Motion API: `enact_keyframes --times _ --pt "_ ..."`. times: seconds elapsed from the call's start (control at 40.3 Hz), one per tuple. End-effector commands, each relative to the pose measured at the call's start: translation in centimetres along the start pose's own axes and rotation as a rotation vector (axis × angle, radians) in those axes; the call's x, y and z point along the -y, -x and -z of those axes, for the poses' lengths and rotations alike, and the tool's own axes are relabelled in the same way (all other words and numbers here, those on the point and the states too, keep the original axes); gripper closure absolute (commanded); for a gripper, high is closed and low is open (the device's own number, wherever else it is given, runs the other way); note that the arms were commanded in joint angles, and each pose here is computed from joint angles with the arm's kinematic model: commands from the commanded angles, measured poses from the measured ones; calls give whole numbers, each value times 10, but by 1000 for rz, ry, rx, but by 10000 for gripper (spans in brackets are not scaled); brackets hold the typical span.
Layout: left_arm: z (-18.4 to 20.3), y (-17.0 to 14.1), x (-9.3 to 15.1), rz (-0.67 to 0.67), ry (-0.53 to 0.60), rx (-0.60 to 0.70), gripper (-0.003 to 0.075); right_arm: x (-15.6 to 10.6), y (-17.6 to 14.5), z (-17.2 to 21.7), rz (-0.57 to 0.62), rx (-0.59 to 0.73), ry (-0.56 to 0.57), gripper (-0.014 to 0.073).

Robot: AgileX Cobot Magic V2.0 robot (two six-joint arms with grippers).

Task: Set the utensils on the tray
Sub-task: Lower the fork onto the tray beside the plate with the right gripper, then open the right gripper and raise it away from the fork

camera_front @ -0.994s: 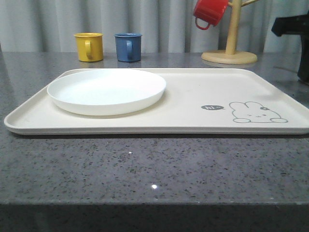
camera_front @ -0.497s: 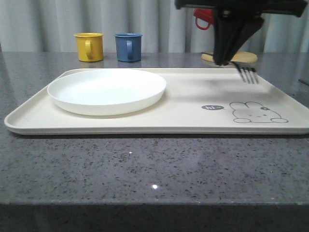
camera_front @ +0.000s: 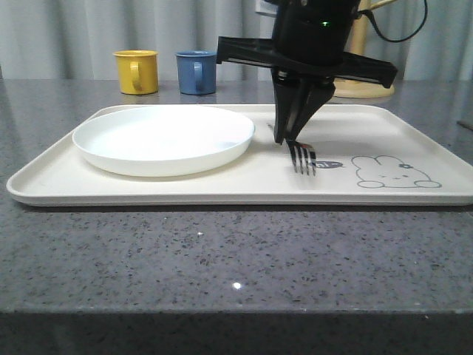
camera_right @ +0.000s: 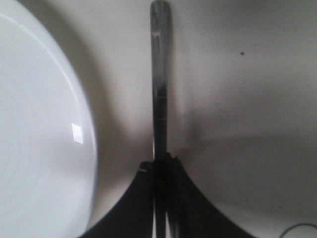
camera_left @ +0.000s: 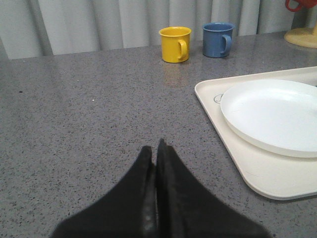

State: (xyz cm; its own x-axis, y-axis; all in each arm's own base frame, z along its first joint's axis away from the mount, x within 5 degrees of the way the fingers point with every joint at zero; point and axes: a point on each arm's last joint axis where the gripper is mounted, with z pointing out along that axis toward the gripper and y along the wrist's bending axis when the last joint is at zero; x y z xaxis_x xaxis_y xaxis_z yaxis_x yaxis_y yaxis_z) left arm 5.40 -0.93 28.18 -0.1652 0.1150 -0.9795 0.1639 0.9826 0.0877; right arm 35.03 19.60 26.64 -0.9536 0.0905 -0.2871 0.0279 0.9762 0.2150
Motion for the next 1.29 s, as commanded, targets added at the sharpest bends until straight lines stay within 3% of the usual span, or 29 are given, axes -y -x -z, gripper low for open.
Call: enact_keyframes --times 0.0,0.248,0.472,0.621,0.994,1.267 --pt "2 15 -1 25 8 96 738 -6 8 25 2 82 53 640" --pt "2 15 -1 25 8 96 738 -5 7 24 1 71 47 635" --pt "2 15 -1 25 8 96 738 -5 7 23 1 70 46 417" --pt "2 15 -1 25 8 96 738 -5 6 24 1 66 44 340" --pt "2 15 -1 25 8 96 738 0 3 61 24 122 64 333" --pt "2 15 -1 25 8 96 738 48 5 106 117 93 -30 333"
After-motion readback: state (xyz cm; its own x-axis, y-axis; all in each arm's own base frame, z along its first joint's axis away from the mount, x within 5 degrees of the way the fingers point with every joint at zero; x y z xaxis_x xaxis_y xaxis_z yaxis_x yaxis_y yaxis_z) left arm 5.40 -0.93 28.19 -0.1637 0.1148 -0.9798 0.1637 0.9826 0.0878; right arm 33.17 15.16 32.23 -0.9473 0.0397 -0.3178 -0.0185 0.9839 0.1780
